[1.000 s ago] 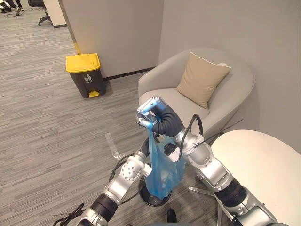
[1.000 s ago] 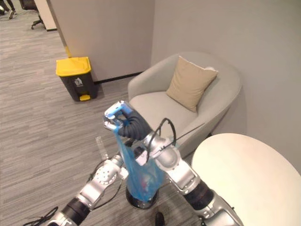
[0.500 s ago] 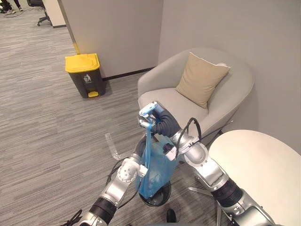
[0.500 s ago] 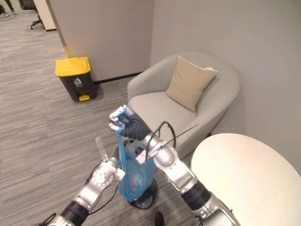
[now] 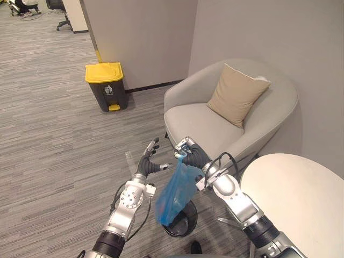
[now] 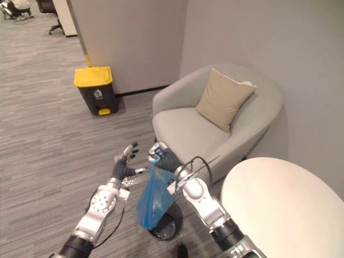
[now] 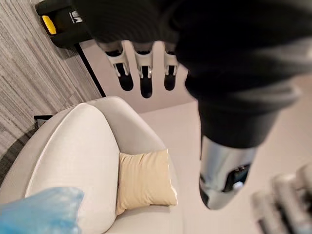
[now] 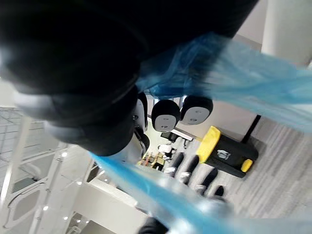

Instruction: Gather rubbish on tea table into small bin, then transfer packed bag to large trash can.

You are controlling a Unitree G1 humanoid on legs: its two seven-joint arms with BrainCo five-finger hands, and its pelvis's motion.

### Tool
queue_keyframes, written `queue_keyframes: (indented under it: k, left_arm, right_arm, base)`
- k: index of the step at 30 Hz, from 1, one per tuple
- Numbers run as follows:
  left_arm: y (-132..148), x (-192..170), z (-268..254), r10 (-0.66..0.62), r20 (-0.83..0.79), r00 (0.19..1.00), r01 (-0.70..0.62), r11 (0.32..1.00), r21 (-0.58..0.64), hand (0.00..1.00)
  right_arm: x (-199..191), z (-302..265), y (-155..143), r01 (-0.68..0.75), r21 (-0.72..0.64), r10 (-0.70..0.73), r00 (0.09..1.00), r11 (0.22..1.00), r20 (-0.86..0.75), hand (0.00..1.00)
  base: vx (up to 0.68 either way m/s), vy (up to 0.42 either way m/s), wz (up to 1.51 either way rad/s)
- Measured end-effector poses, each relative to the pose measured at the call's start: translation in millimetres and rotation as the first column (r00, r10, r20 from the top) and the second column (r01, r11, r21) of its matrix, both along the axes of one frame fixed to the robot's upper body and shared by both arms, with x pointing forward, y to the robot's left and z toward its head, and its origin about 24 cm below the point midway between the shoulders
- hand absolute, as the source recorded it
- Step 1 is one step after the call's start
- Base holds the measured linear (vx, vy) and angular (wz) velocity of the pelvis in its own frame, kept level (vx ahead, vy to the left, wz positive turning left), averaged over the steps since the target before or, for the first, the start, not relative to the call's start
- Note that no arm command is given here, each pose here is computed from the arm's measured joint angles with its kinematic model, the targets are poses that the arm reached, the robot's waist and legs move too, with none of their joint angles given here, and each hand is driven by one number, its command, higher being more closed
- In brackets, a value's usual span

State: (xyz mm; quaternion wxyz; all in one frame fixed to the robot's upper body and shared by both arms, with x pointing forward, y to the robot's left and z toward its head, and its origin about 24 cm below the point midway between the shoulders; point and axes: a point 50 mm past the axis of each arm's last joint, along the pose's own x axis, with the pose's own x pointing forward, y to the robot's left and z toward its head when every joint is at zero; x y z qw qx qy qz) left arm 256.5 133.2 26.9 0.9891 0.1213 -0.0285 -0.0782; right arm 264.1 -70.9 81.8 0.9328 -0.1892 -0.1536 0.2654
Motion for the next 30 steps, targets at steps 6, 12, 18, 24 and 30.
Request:
queue_keyframes:
  k: [6, 12, 18, 24, 30]
  left_arm:
    - [-1.7, -1.2, 0.6, -0.009, -0.003, 1.0, 0.009, 1.0, -0.026, 0.0]
    - [-13.9, -8.6, 0.2, -0.065, -0.013, 0.998, 0.064, 0.995, -0.07, 0.0]
    - [-30.6, -13.0, -1.6, -0.137, -0.022, 0.99, 0.135, 0.988, -0.08, 0.0]
    - [-37.1, -15.0, -2.6, -0.154, -0.026, 0.988, 0.151, 0.985, -0.079, 0.0]
    - [-43.6, -15.8, -3.0, -0.157, -0.021, 0.987, 0.156, 0.987, -0.036, 0.0]
  right_arm:
    - [2.9, -4.2, 4.4, 0.011, 0.002, -0.011, 1.0, 1.0, -0.024, 1.0]
    - [6.6, 1.2, 5.4, 0.024, 0.005, -0.024, 1.0, 1.0, -0.003, 1.0]
    - [8.7, 7.0, 11.5, 0.035, 0.037, -0.036, 0.999, 0.999, 0.013, 1.0]
    - [9.5, 7.3, 12.6, 0.061, 0.02, -0.062, 0.998, 0.998, 0.029, 1.0]
    - [19.7, 17.4, 14.4, 0.079, 0.027, -0.08, 0.995, 0.997, 0.061, 1.0]
  base:
    - [-0.02, -0.015, 0.07]
    - [0.0, -0.005, 0.03]
    - [0.0, 0.0, 0.0]
    - [0.0, 0.0, 0.0]
    - [0.0, 0.0, 0.0]
